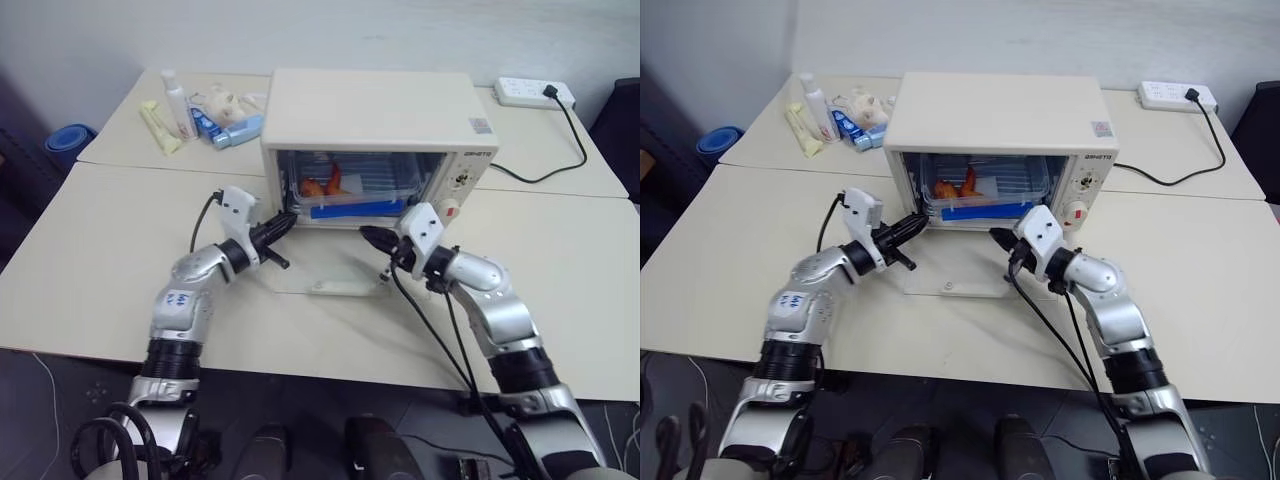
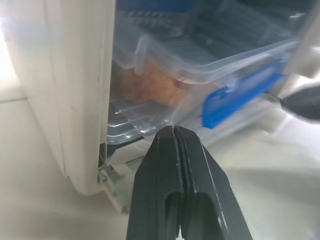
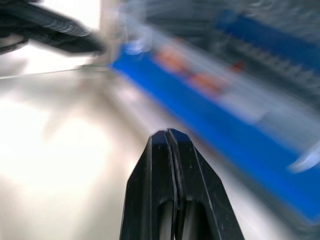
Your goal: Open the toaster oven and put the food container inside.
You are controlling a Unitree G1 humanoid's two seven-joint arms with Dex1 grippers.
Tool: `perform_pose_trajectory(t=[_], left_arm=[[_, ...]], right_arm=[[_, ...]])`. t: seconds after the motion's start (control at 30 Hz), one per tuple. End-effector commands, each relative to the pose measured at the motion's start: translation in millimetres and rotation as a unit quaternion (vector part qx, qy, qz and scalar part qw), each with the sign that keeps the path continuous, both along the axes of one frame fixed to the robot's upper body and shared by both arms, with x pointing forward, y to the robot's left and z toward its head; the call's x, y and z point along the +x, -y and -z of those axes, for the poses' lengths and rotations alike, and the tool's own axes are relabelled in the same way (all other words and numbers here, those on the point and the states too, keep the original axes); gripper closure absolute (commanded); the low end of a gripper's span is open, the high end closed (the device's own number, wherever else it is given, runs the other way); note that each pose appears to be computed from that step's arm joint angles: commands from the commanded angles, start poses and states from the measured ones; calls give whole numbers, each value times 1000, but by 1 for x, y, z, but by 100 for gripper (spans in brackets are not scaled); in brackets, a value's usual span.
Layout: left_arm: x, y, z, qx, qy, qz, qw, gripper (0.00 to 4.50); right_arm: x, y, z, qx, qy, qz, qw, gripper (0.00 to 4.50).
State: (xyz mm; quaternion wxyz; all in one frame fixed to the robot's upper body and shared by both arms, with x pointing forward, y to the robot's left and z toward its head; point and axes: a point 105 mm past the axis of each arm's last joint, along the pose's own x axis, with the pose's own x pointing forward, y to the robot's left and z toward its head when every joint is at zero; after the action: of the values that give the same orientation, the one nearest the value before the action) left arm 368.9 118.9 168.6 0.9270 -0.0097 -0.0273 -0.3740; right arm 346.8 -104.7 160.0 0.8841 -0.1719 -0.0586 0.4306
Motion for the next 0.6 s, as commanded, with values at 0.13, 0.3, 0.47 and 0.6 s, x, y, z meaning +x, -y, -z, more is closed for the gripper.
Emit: perform_pose_trajectory(t=[0.13,0.3,0.47,0.6], left_arm=[[-83,-43,-37,64,45,187,979,285],[-109,-85,-30,140,34,257,955,137],[-107,-90,-42,123,33,275,953,3],[-106,-87,-45,100,26,284,953,3]], right_arm=[[-36,64,-21,-34,13,-7,999,450],[-45,121,26,-126,-53,-7,991,450],[-39,125,54,-117,-73,-20,990,450],[-33,105,48,-59,-46,-43,996,450]])
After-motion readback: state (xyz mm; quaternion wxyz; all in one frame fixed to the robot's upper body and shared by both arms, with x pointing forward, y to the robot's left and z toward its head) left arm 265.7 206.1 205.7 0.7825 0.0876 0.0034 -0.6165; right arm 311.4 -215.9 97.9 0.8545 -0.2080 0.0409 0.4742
